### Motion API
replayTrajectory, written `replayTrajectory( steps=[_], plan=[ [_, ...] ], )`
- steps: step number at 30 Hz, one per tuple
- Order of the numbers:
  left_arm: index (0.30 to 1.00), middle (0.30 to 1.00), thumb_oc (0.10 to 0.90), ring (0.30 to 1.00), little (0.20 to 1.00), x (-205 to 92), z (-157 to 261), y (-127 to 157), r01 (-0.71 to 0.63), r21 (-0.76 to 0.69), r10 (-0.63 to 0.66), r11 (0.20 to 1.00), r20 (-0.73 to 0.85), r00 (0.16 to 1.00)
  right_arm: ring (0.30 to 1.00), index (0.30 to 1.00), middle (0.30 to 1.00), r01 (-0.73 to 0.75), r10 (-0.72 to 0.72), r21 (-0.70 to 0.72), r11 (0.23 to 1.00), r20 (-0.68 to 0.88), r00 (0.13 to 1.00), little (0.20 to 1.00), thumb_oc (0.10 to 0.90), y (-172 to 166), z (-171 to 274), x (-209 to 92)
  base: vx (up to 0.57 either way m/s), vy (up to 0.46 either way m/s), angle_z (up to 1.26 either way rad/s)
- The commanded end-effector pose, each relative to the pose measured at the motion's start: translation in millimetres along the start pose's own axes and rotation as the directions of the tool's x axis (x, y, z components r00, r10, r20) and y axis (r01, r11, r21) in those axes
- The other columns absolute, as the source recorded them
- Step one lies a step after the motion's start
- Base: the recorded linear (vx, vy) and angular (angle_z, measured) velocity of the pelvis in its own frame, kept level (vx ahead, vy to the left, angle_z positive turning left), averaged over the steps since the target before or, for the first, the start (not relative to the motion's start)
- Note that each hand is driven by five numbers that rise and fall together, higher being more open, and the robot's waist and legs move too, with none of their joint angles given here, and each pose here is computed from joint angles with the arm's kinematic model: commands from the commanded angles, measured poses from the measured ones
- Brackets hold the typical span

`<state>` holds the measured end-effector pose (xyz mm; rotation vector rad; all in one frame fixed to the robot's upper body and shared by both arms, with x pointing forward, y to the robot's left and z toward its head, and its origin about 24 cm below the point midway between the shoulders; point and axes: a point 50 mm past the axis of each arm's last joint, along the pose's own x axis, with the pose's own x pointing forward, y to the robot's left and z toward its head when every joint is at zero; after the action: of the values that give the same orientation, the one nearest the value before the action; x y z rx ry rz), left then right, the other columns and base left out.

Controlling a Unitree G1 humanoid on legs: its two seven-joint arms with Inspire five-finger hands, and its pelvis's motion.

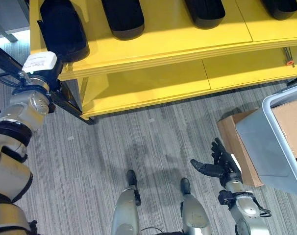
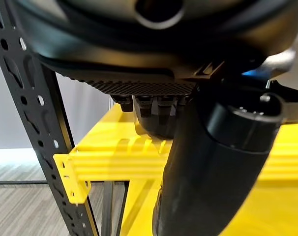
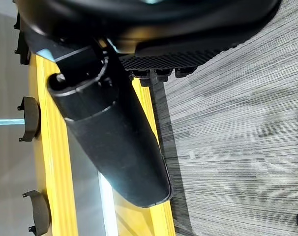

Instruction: Move parts from the plastic box to the shelf.

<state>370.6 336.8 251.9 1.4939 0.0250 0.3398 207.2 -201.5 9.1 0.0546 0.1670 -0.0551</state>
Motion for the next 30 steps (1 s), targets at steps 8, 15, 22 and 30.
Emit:
replayTrajectory(
  steps=[8, 15, 22, 30],
  plan=[
    [1.000, 1.000, 0.900, 1.000, 1.000, -5, -40, 108, -0.342, -0.065, 0.325, 0.938, -0.185, 0.927, 1.000, 1.000, 1.000, 0.030, -0.014, -0.061, 0.998, 0.249, 0.968, 1.000, 0.900, -19, 50, -6, 0.00, 0.006, -0.03],
    [1.000, 1.000, 0.900, 1.000, 1.000, -10, -50, 120, -0.368, -0.051, 0.348, 0.928, -0.229, 0.909, 1.000, 1.000, 1.000, 0.029, -0.009, -0.076, 0.997, 0.249, 0.968, 1.000, 0.900, -21, 51, -7, 0.01, 0.008, -0.03],
    [1.000, 1.000, 0.900, 1.000, 1.000, -12, -48, 131, -0.392, -0.041, 0.375, 0.919, -0.210, 0.903, 1.000, 1.000, 1.000, 0.017, 0.002, -0.080, 0.997, 0.239, 0.971, 1.000, 0.900, -20, 49, -9, 0.00, 0.000, 0.00],
    [1.000, 1.000, 0.900, 1.000, 1.000, -12, -27, 123, -0.369, -0.044, 0.367, 0.928, -0.057, 0.929, 1.000, 1.000, 1.000, 0.022, -0.004, -0.078, 0.997, 0.217, 0.976, 1.000, 0.900, -23, 44, -11, 0.00, 0.000, 0.00]
  ],
)
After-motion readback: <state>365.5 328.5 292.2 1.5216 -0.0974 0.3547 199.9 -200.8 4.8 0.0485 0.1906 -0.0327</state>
